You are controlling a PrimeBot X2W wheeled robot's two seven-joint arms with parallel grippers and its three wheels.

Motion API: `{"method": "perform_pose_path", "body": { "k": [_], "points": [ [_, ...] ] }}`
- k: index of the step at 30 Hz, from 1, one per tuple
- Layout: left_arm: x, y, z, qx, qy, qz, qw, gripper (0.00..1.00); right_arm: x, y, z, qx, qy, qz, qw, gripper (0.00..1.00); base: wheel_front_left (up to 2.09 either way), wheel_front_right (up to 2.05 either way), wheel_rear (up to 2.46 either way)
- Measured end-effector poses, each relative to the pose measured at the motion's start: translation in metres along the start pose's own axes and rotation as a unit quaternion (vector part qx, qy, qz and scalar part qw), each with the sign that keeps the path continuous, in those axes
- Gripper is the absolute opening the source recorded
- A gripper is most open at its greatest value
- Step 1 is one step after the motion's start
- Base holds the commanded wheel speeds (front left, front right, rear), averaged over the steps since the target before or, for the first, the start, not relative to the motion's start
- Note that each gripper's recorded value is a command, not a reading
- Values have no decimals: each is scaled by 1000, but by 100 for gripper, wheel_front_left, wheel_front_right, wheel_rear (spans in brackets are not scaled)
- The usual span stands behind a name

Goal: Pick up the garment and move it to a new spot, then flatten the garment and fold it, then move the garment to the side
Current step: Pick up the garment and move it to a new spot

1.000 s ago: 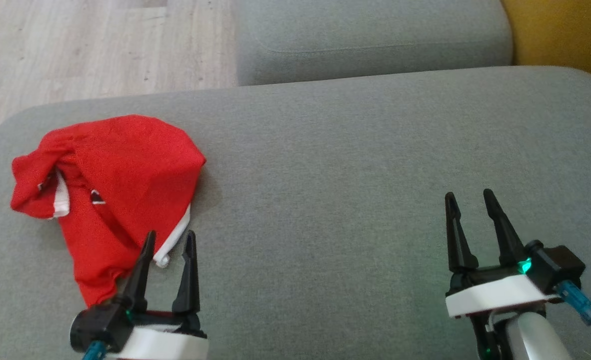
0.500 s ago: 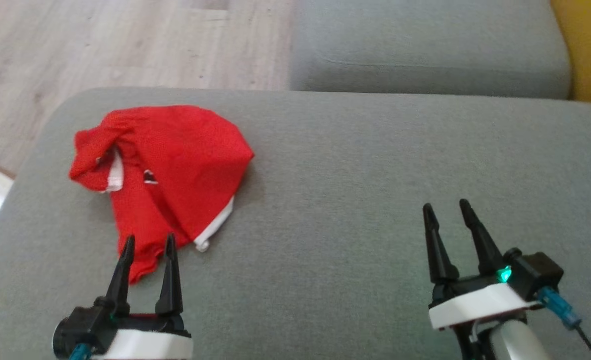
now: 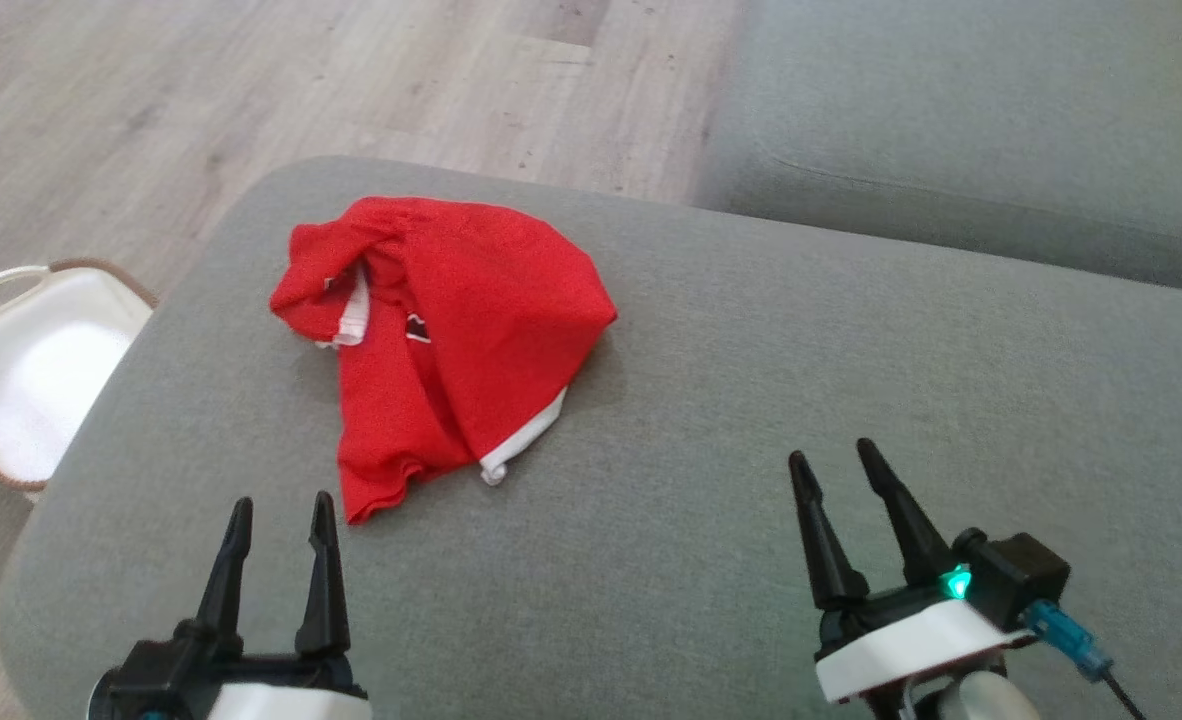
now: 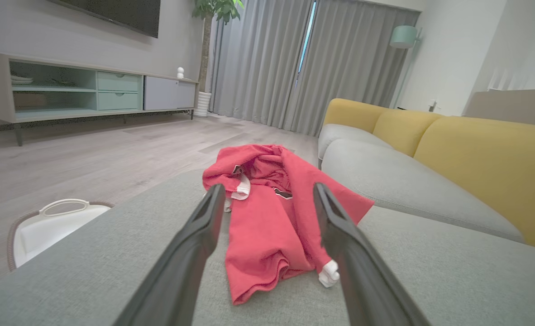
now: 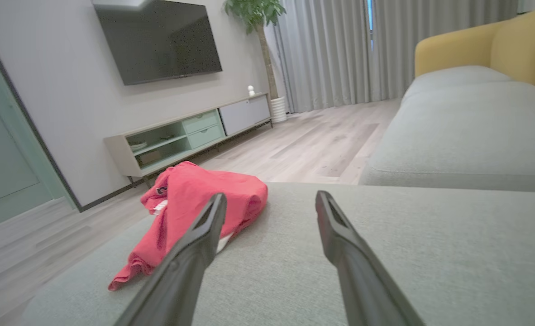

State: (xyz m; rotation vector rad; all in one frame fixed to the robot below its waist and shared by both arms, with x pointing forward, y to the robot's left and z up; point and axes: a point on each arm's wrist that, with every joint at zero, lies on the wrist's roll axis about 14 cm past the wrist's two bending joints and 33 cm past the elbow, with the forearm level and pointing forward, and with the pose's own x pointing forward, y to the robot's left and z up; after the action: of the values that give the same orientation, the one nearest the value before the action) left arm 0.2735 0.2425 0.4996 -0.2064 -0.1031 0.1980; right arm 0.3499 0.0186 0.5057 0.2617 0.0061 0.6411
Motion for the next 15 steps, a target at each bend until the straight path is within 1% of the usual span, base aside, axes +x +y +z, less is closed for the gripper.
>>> {"method": "perform_pose_path", "body": {
  "k": [3,7,13,15],
  "points": [
    [-7,8,0,0,-1,16,1000,100,3,10,-1,-1,3,17,1000,100,0,0,0],
    [-16,18,-4,0,5,32,999,100,5,15,-2,3,4,24,1000,100,0,0,0],
    [-15,19,-3,2,5,35,999,100,5,15,-5,6,8,25,1000,100,0,0,0],
    [-13,20,-2,15,7,33,999,100,5,12,-7,8,10,21,1000,100,0,0,0]
  ]
}}
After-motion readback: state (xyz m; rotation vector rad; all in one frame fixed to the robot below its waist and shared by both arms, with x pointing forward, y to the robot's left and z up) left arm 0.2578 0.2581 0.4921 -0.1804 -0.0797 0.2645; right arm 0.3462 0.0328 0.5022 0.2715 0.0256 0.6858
